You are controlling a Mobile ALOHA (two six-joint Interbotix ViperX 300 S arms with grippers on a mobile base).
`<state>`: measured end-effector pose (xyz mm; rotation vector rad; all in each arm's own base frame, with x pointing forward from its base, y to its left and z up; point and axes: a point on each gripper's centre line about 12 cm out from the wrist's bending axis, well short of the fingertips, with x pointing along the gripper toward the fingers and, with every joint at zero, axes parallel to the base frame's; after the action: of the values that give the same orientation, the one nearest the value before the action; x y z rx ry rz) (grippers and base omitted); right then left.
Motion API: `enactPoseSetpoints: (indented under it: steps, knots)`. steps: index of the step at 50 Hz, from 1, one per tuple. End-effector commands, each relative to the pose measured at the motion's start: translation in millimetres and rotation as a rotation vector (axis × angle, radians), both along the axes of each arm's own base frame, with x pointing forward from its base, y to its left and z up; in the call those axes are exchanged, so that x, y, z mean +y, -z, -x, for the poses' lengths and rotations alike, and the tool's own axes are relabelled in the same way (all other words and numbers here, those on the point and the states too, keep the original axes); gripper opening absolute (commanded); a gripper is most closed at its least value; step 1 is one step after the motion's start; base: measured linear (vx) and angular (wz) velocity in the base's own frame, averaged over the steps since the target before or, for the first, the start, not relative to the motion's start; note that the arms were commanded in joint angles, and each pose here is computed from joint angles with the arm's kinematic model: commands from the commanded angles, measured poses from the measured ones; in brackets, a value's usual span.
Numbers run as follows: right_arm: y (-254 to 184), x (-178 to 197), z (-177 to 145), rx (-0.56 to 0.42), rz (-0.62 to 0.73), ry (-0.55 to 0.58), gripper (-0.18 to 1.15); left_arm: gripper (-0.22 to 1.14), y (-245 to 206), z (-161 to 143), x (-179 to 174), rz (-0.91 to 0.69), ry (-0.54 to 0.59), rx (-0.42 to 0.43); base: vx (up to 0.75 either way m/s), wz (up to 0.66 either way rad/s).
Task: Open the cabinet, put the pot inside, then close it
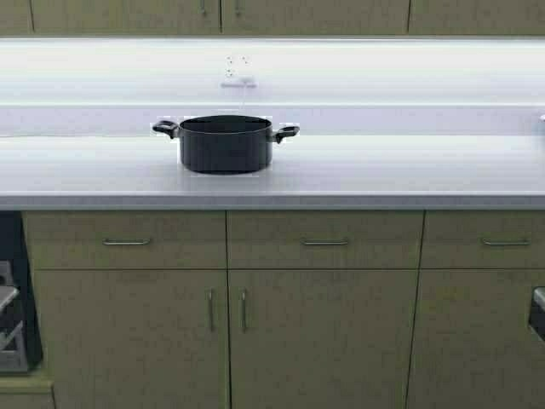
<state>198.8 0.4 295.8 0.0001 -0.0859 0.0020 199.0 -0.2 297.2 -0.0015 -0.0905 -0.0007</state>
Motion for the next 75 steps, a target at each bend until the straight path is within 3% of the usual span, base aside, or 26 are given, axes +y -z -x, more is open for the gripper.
enactPoseSetpoints:
  steps: [1,6,30,50,75]
  knots:
    - [0.5,0.8,-0.9,0.005,-0.017,-0.005,0.04,-0.03,2.5,-2.6,-3.4,-0.019,0.018,0.014,0.11,0.01]
    - [-0.6,1.0,-1.9,0.012,-0.017,-0.007,0.08,0.06,1.6,-0.1,-3.4,-0.022,0.018,0.004,0.15,-0.01]
    - [8.6,1.4,-12.2,0.074,-0.032,-0.01,0.06,0.03,12.0,-9.7,-3.5,-0.024,0.019,0.063,0.21,0.08]
    - [11.8,3.2,-13.2,0.096,0.014,-0.023,0.06,0.03,7.5,-1.6,-3.4,-0.013,0.019,0.032,0.29,0.12]
    - [3.1,3.7,-2.3,0.042,0.037,-0.026,0.06,0.03,10.4,-7.9,-3.5,-0.015,0.019,0.054,0.33,0.07]
